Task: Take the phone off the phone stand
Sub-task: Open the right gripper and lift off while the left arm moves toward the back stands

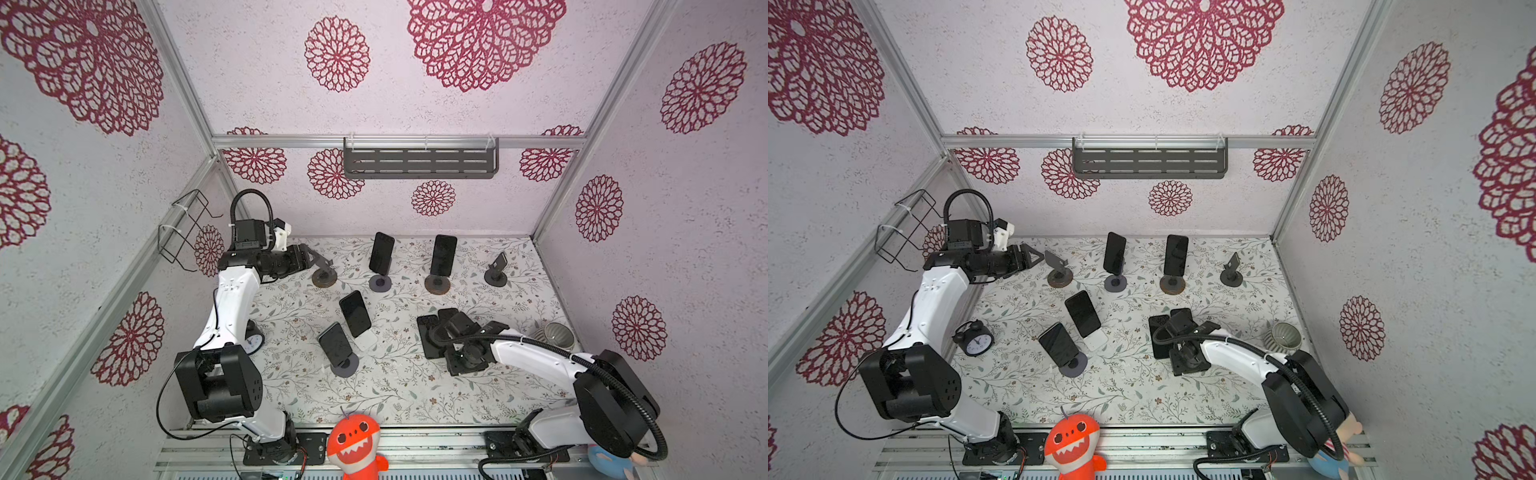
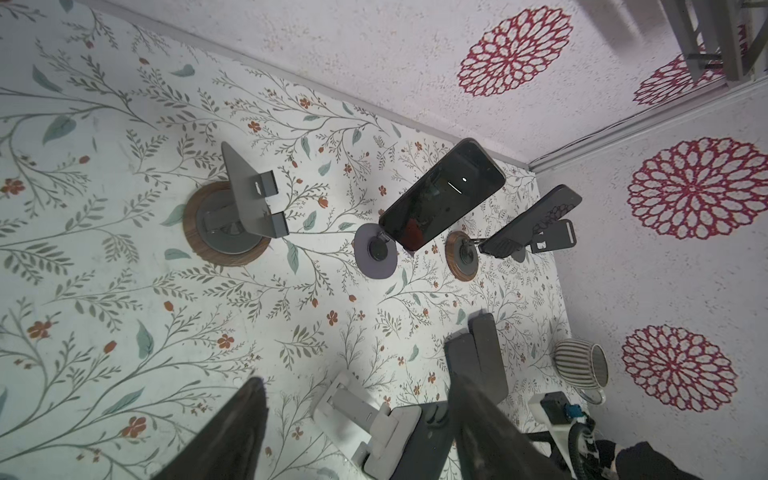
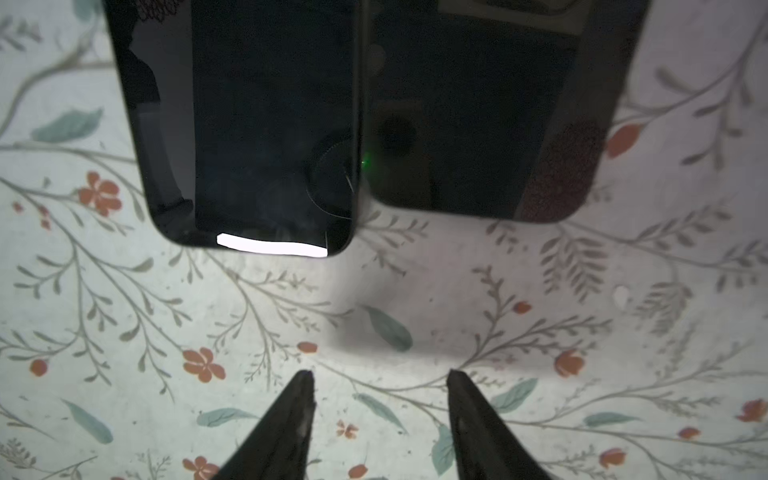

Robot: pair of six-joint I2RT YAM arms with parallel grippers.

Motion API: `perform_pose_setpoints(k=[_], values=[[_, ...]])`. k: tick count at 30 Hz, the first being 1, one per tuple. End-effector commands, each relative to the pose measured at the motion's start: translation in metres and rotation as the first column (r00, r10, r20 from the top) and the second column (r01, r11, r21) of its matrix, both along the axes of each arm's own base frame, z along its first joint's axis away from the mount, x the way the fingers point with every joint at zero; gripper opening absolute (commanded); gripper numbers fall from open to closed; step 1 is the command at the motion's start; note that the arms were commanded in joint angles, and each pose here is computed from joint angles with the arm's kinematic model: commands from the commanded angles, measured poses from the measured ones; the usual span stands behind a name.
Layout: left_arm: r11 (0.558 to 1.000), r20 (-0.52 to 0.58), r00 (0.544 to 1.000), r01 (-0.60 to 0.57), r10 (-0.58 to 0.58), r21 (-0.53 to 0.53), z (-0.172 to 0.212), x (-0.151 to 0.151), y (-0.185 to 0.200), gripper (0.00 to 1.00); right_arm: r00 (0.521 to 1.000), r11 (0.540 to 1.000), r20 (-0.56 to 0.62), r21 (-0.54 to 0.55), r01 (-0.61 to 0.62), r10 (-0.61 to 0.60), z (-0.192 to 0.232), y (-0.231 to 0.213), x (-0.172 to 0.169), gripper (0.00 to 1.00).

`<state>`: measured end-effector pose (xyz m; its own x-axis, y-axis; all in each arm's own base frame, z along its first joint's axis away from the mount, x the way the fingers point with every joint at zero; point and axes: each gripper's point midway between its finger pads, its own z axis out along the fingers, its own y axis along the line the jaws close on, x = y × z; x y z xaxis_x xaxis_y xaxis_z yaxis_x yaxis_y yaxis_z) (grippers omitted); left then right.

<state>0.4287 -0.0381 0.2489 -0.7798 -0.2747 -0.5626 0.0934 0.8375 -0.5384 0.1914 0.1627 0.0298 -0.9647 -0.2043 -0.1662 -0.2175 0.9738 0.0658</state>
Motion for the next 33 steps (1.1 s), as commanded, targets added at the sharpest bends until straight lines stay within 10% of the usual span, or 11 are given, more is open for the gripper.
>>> perform_pose_setpoints(k=[1,10,33], values=[[1.0,0.086,0.996,0.019,-0.017,-0.022,0.023,0.005,-0.006,0.73,0.997,0.997,0.019,0.018,0.074,-0.075,-0.001,0.016,0.005,0.49],[1.0,0.098,0.995,0.023,-0.024,0.016,0.028,-0.004,-0.007,0.73,0.987,0.989,0.049,0.018,0.149,-0.15,-0.012,0.034,0.032,0.38],[0.979,0.114,0.978,0.157,-0.173,0.133,0.034,-0.032,-0.032,0.74,0.953,0.963,0.15,0.093,0.251,-0.263,0.006,0.031,0.073,0.48]])
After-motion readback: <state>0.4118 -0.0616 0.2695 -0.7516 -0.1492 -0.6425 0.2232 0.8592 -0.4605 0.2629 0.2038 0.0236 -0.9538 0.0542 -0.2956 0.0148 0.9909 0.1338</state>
